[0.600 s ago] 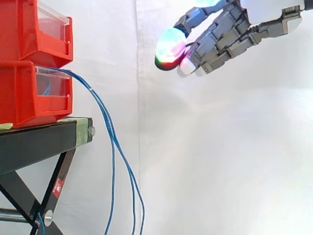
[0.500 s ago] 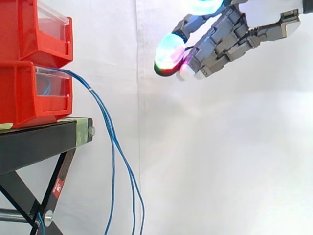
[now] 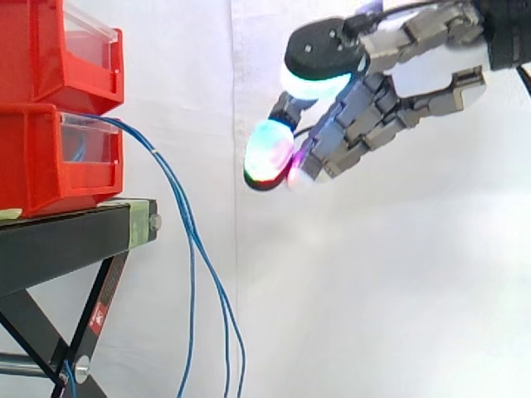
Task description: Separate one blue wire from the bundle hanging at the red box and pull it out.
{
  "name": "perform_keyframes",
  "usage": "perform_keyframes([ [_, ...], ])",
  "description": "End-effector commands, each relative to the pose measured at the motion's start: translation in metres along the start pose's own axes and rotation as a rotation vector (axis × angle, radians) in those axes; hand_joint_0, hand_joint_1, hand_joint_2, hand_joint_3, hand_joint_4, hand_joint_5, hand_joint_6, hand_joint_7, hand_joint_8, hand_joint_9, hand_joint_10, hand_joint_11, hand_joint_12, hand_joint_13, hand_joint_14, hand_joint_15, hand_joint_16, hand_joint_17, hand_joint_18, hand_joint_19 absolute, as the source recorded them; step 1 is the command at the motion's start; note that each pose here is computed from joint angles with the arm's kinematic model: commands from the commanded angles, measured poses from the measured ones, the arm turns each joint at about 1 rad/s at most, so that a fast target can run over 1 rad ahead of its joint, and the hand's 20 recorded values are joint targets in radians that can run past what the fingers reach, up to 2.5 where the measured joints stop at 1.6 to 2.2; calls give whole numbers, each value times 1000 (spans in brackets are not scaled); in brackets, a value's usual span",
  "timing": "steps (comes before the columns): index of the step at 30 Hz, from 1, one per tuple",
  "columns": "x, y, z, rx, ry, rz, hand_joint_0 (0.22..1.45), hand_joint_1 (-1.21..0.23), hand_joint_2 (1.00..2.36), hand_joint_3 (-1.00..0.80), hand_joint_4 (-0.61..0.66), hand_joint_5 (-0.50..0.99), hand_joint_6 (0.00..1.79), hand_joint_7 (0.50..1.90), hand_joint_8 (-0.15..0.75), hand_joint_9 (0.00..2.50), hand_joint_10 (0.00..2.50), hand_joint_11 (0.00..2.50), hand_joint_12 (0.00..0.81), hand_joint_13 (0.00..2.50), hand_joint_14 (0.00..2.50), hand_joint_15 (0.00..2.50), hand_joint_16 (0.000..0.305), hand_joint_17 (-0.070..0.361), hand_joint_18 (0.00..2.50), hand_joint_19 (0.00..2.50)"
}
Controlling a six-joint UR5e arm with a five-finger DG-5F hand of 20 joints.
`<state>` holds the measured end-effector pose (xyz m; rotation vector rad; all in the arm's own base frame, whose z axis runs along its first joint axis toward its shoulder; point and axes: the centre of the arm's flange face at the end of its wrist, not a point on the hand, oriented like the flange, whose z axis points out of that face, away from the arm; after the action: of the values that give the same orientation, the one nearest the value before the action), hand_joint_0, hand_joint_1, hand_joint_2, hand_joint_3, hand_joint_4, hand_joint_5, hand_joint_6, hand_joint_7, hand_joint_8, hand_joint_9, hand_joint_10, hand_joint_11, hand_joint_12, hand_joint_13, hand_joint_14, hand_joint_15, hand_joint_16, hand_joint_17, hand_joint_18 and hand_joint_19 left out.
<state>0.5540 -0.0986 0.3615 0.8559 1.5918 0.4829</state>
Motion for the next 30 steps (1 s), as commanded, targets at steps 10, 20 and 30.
perform_keyframes([
  [10,14,-5,20,-30,-20,48,534,-632,1000,-500,321,-177,502,828,360,712,11,386,407,364,7,224,60,134,220,156],
  [20,29,-15,39,-49,-30,75,535,-627,1000,-500,322,-175,502,825,362,727,12,393,411,384,7,236,59,133,237,171],
  [30,53,-36,70,-75,-51,148,536,-625,1000,-500,323,-174,502,827,363,738,10,410,412,397,7,244,59,133,255,186],
])
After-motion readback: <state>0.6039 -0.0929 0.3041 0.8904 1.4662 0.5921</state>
